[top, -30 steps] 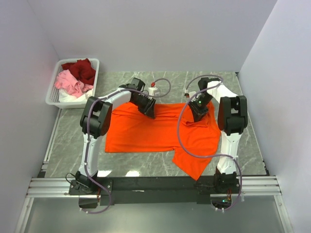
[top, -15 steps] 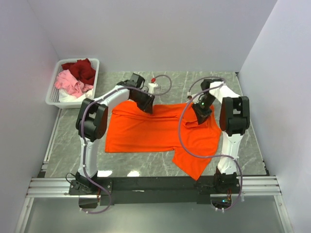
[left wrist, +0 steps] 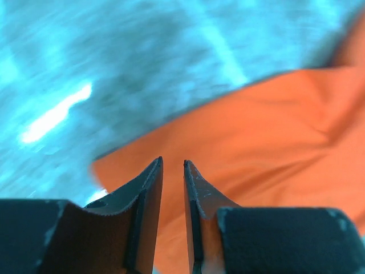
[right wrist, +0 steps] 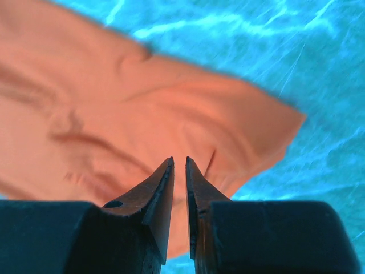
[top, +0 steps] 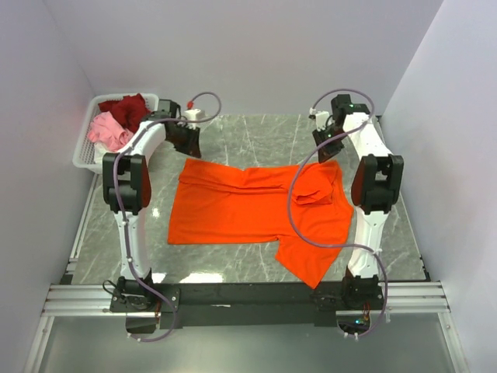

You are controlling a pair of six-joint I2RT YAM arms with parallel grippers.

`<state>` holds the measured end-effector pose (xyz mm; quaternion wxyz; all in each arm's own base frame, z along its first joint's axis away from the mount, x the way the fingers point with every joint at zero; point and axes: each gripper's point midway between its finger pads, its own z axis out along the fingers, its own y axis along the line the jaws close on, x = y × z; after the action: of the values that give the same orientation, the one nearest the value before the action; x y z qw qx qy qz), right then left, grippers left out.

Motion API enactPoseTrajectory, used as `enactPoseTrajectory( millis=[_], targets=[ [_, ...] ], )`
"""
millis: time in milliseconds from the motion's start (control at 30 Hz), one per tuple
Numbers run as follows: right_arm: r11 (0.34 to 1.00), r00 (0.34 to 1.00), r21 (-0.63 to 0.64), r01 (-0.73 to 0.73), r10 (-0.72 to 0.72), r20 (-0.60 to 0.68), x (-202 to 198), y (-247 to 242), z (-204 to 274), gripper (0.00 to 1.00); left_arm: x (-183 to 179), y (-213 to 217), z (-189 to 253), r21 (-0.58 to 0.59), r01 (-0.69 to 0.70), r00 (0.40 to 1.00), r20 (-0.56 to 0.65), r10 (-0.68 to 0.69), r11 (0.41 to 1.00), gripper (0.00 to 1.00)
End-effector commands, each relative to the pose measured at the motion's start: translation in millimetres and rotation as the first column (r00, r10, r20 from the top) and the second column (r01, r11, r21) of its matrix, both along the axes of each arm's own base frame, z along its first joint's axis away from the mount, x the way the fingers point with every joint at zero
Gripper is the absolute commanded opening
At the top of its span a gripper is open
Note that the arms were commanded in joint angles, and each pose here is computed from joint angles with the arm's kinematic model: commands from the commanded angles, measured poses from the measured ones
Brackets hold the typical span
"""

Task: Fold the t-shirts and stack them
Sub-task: Fold the tshirt

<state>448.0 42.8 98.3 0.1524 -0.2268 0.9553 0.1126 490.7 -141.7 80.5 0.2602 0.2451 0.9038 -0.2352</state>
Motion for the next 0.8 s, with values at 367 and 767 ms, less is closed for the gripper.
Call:
enactPoseTrajectory(
  millis=[367, 767],
  targets=[
    [0.934, 0.989, -0.326, 0.149, -0.147, 0.029, 42, -56, -61, 0.19, 5, 72, -61, 0.133, -0.216, 0.96, -0.154, 0.235, 0.967, 0.25],
    [0.913, 0.973, -0.347, 0.216, -0.173, 0.151, 83, -67, -50, 0.24, 45, 85, -8, -0.053, -0.235, 0.972, -0.018, 0.235, 0.97, 0.37]
  ],
)
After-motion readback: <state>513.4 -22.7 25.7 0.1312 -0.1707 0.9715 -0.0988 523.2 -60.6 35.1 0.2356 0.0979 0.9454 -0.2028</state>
